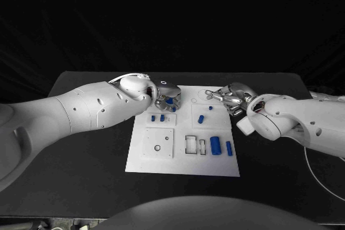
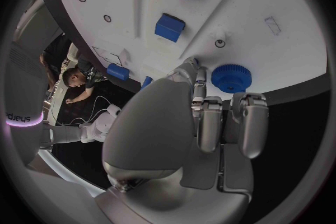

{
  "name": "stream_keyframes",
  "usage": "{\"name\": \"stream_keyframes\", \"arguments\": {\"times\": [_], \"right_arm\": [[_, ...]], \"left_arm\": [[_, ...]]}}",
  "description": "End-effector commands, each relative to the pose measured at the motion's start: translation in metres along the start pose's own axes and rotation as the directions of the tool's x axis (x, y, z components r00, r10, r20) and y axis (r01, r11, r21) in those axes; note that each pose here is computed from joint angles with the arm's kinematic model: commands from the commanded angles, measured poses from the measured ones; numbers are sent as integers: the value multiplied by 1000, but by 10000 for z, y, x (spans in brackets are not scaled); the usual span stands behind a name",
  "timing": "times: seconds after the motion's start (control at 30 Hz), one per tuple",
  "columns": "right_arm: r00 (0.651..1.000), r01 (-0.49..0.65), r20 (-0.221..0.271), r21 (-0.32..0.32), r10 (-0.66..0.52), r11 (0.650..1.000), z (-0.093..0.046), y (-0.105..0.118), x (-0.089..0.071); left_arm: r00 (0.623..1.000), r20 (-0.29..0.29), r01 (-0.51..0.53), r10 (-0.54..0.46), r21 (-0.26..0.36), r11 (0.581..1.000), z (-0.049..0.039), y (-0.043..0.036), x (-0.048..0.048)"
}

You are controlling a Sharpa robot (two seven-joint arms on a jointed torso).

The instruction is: Assemble the parts on the task board

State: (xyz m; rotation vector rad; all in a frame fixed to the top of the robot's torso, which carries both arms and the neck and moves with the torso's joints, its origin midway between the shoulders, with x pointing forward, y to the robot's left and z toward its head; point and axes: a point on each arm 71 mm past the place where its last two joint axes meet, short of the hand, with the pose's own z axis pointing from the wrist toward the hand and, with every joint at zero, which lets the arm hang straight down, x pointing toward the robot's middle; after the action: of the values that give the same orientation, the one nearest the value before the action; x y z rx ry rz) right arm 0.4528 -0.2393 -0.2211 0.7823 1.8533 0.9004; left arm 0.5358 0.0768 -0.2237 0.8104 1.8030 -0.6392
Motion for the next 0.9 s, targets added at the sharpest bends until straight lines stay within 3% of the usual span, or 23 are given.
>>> {"name": "stream_keyframes", "arguments": {"times": [0.03,0.47,0.9], "right_arm": [[1000,4,-16,-2,-4,1000,-2,3,17],[1000,4,-15,0,-4,1000,-3,2,18],[1000,4,-11,2,-4,1000,0,-3,9]], "left_arm": [[999,-47,5,-4,21,1000,5,-27,62],[1000,-21,0,1,40,999,-14,-27,52],[992,120,-41,32,75,996,-93,-39,-62]]}}
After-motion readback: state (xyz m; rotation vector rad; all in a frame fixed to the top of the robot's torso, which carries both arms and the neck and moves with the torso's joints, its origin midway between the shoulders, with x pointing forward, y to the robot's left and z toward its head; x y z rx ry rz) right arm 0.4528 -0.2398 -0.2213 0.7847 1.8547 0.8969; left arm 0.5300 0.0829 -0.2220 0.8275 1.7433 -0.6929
